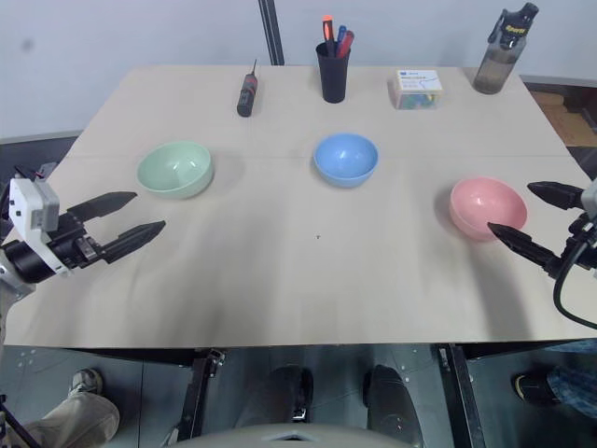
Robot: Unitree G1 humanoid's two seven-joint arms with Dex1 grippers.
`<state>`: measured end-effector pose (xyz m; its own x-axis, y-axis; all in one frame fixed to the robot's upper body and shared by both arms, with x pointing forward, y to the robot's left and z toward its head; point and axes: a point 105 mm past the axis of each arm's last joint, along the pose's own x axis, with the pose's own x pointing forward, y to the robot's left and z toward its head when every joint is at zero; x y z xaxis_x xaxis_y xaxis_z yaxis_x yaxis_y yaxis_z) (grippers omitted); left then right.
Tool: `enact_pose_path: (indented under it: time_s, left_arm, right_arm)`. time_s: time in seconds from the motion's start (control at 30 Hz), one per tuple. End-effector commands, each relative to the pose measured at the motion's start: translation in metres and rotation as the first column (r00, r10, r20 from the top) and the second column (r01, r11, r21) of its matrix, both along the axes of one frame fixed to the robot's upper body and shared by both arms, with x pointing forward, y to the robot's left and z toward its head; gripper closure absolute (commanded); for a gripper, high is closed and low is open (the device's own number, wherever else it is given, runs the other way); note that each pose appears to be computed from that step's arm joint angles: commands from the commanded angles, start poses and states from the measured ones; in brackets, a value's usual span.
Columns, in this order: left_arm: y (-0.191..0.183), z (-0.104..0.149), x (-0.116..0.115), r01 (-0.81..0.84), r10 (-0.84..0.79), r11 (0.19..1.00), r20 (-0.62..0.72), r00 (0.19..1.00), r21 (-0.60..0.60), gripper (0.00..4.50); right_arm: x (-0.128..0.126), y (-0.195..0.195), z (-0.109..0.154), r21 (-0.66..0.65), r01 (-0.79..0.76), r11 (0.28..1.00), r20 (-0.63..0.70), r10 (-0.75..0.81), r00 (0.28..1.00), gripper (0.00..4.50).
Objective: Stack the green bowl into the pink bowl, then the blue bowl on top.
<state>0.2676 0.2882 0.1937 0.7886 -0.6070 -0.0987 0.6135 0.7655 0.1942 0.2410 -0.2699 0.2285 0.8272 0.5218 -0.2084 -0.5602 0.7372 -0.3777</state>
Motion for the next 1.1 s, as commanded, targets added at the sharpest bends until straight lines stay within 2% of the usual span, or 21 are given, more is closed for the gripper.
enact_pose_path:
  time_s: [0.03, 0.27, 0.5, 0.73, 0.8, 0.93, 1.1]
  left_arm:
    - [-0.001, 0.012, 0.0, 0.012, -0.013, 1.0, 0.041, 0.999, 0.013, 0.0]
    - [-0.011, 0.014, 0.003, 0.048, -0.047, 0.999, 0.058, 0.997, -0.016, 0.0]
    - [-0.017, 0.012, 0.023, -0.077, 0.067, 0.994, 0.132, 0.989, 0.078, 0.0]
    - [-0.028, 0.015, 0.026, -0.033, 0.018, 0.995, 0.153, 0.988, 0.099, 0.0]
    - [-0.037, 0.016, 0.023, 0.028, -0.036, 0.998, 0.144, 0.989, 0.063, 0.0]
    - [-0.061, 0.028, 0.002, 0.262, -0.253, 0.964, 0.162, 0.954, -0.035, 0.0]
    - [-0.081, 0.028, -0.021, 0.487, -0.482, 0.873, 0.104, 0.87, -0.024, 0.0]
  right_arm:
    - [0.0, 0.002, 0.006, -0.02, -0.012, 1.0, 0.023, 0.012, 1.0, 0.12]
    - [0.007, 0.007, 0.001, -0.025, -0.015, 1.0, 0.032, 0.016, 0.999, 0.12]
    - [0.013, 0.029, -0.003, 0.007, -0.099, 0.995, 0.052, 0.099, 0.994, 0.12]
    - [0.027, 0.042, -0.029, -0.029, -0.083, 0.996, 0.012, 0.084, 0.996, 0.12]
    - [0.035, 0.04, -0.038, -0.056, -0.043, 0.997, 0.004, 0.044, 0.999, 0.12]
    - [0.053, 0.028, -0.063, -0.112, 0.055, 0.992, -0.062, -0.062, 0.996, 0.12]
    - [0.076, 0.021, -0.079, -0.122, 0.132, 0.984, -0.102, -0.145, 0.984, 0.12]
